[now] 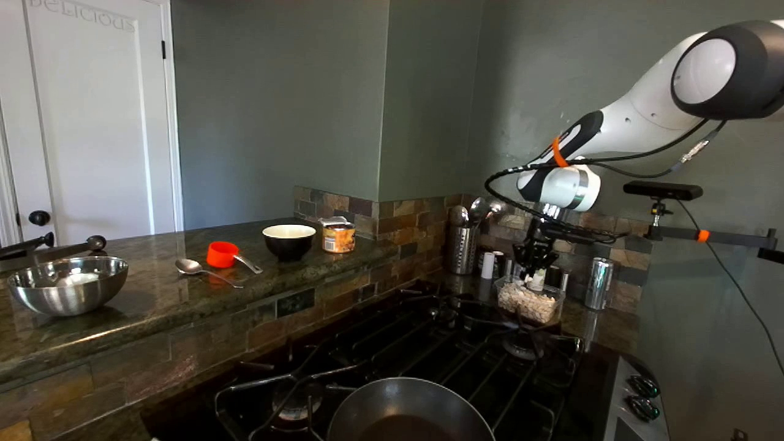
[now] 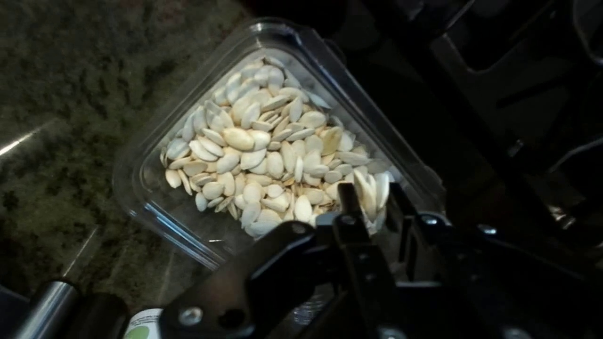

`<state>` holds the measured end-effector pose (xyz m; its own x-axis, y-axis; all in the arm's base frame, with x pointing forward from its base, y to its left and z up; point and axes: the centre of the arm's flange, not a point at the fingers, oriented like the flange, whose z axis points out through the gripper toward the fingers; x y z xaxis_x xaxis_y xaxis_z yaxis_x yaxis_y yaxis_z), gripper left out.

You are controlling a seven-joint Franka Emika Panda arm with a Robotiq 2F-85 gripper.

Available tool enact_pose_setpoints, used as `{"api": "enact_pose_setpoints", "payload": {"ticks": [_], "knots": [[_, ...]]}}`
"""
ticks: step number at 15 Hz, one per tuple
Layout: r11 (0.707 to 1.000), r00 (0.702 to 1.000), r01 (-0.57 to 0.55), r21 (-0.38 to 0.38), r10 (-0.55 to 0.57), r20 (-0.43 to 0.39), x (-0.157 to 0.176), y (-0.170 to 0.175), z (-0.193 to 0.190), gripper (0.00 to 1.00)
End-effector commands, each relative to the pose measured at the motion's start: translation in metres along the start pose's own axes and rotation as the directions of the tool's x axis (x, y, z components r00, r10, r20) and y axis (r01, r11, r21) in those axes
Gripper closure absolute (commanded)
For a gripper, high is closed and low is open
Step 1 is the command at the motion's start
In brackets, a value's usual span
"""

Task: Move some contents from the bowl onto the pan, then move the pan backwards

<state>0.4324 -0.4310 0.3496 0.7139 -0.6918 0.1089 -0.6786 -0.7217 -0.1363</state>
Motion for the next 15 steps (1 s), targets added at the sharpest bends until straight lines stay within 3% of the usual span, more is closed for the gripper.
{"api": "enact_pose_setpoints", "payload": {"ticks": [1, 4, 7, 11, 15], "knots": [[0.995, 0.995, 0.103, -0.004, -0.103, 0.014, -0.048, -0.028, -0.037, 0.95], [0.976, 0.976, 0.216, -0.024, -0.215, 0.007, -0.073, -0.065, -0.059, 0.95], [0.936, 0.937, 0.351, -0.042, -0.35, 0.016, -0.1, -0.111, -0.078, 0.95], [0.844, 0.845, 0.534, -0.052, -0.532, 0.048, -0.146, -0.179, -0.091, 0.95], [0.735, 0.735, 0.677, -0.037, -0.672, 0.092, -0.197, -0.244, -0.093, 0.95]]}}
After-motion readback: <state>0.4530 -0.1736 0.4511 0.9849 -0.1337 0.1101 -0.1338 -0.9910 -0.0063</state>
